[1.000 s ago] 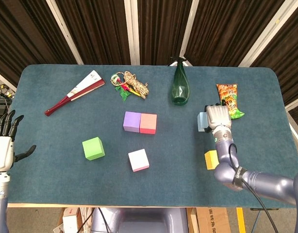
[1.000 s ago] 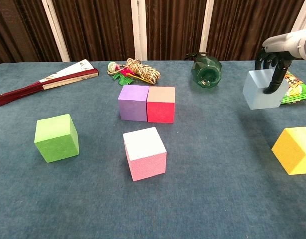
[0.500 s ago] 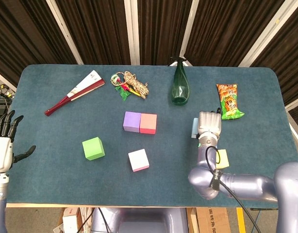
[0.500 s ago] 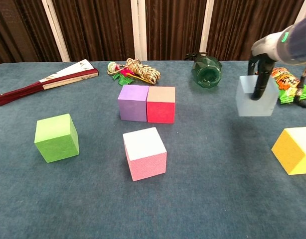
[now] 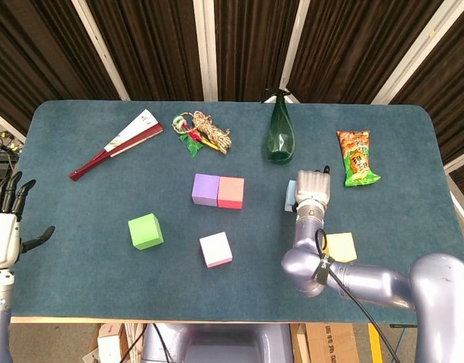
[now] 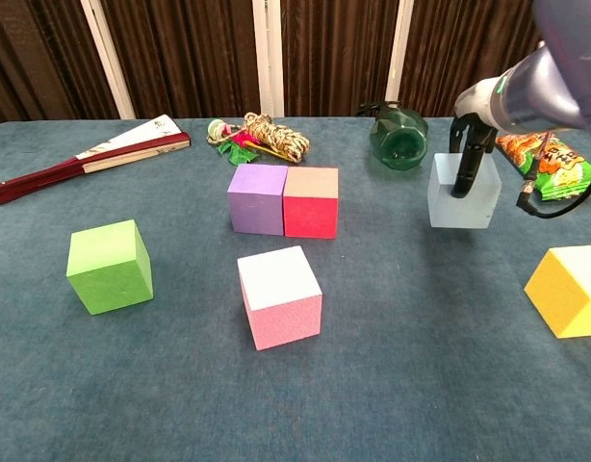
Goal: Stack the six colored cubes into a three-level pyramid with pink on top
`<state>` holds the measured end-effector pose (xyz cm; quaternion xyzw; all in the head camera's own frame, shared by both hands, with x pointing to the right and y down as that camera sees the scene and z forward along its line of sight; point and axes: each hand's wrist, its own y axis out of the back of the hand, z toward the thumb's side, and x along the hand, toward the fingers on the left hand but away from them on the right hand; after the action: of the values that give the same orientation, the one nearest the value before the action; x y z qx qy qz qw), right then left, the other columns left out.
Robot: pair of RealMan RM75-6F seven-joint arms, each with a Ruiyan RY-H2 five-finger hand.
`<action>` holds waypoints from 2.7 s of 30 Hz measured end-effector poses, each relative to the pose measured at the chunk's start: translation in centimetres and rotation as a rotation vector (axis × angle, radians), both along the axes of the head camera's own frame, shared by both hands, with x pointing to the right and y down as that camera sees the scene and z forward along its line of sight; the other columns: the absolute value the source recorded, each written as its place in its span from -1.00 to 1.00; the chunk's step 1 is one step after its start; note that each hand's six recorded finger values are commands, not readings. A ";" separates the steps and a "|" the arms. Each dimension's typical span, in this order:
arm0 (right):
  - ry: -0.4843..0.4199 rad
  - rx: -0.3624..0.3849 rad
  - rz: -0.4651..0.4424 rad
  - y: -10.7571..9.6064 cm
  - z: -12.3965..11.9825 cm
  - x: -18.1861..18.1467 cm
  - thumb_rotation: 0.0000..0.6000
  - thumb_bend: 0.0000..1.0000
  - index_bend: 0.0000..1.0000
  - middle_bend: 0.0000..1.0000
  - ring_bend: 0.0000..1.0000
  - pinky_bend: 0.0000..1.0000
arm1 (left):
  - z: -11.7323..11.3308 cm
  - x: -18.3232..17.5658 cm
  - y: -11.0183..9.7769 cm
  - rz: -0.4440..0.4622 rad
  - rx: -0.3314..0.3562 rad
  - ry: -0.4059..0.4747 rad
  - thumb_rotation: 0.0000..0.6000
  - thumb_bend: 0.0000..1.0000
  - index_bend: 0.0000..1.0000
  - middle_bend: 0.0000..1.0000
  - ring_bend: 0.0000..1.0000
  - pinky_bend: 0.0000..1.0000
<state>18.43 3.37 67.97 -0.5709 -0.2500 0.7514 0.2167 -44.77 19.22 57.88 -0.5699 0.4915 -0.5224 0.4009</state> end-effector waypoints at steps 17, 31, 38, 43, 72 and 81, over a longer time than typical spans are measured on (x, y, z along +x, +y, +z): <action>-0.035 -0.033 0.028 0.6 1.4 -2.2 1.00 -0.46 -0.11 -0.25 -0.55 -0.96 | 0.1 -0.2 -0.1 -0.009 0.003 -0.009 1.00 -0.59 -0.72 -1.00 -1.00 -1.00; -0.035 -0.035 0.029 0.5 1.9 -3.6 1.00 -0.46 -0.10 -0.25 -0.55 -0.96 | 0.3 -0.3 -0.1 -0.012 -0.004 -0.011 1.00 -0.59 -0.72 -1.00 -1.00 -1.00; -0.041 -0.022 0.031 0.2 1.9 -4.6 1.00 -0.46 -0.10 -0.25 -0.55 -0.96 | 0.3 -0.5 -0.1 -0.019 -0.004 -0.010 1.00 -0.59 -0.72 -1.00 -1.00 -1.00; -0.052 -0.018 0.031 0.2 1.9 -5.2 1.00 -0.46 -0.10 -0.25 -0.55 -0.96 | 0.2 -0.6 0.0 -0.021 -0.004 -0.010 1.00 -0.59 -0.72 -1.00 -1.00 -1.00; -0.060 0.002 0.012 0.1 2.8 -8.6 1.00 -0.46 -0.09 -0.25 -0.54 -0.96 | 0.3 -1.2 0.1 -0.033 -0.009 -0.023 1.00 -0.59 -0.72 -1.00 -1.00 -1.00; -0.048 -0.005 0.014 0.2 3.0 -8.7 1.00 -0.46 -0.09 -0.25 -0.54 -0.96 | 0.3 -1.2 0.2 -0.033 -0.010 -0.022 1.00 -0.59 -0.72 -1.00 -1.00 -1.00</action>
<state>9.75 3.56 70.94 -0.5875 -0.2571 0.7397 0.2040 -46.01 19.39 58.22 -0.5580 0.4937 -0.5377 0.3946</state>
